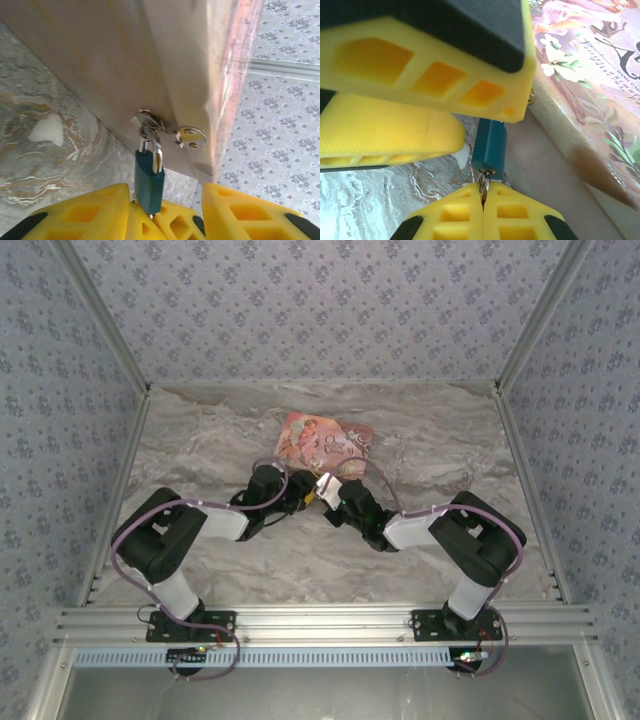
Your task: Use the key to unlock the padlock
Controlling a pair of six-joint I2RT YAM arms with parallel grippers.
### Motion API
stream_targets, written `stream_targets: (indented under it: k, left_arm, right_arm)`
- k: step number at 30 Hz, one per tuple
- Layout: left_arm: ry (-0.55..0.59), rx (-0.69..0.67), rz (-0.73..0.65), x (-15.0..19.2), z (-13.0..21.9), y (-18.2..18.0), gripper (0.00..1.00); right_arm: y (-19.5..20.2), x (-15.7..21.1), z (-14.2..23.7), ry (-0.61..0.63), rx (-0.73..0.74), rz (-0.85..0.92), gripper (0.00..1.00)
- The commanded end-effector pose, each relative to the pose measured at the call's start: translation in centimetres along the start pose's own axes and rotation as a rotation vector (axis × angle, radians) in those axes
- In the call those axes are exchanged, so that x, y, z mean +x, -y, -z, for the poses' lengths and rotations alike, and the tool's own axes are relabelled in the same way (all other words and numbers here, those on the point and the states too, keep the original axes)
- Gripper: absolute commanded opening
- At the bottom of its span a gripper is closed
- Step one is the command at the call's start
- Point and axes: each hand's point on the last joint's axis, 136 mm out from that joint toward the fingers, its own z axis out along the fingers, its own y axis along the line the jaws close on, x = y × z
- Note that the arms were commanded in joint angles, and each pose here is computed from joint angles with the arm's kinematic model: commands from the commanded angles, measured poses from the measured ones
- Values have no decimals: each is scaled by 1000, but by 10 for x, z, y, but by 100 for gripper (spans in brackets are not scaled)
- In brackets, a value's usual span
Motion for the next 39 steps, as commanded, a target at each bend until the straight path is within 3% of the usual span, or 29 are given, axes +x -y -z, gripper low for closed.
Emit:
stream_targets:
  k: [1, 7, 27, 39]
  left_arm:
    - [18, -12, -41, -4, 8, 6, 45]
    - [-8, -28, -44, -2, 2, 3, 46]
    - [-31, -72, -66, 1, -14, -3, 32]
    - [-39, -70, -72, 4, -13, -2, 12]
  right_arm:
    - [-9, 9, 1, -19, -44, -20, 0]
    - [-10, 7, 1, -16, -46, -9, 0]
    - [-13, -2, 2, -3, -33, 42, 0]
    - [-16, -17, 8, 58, -136, -50, 0]
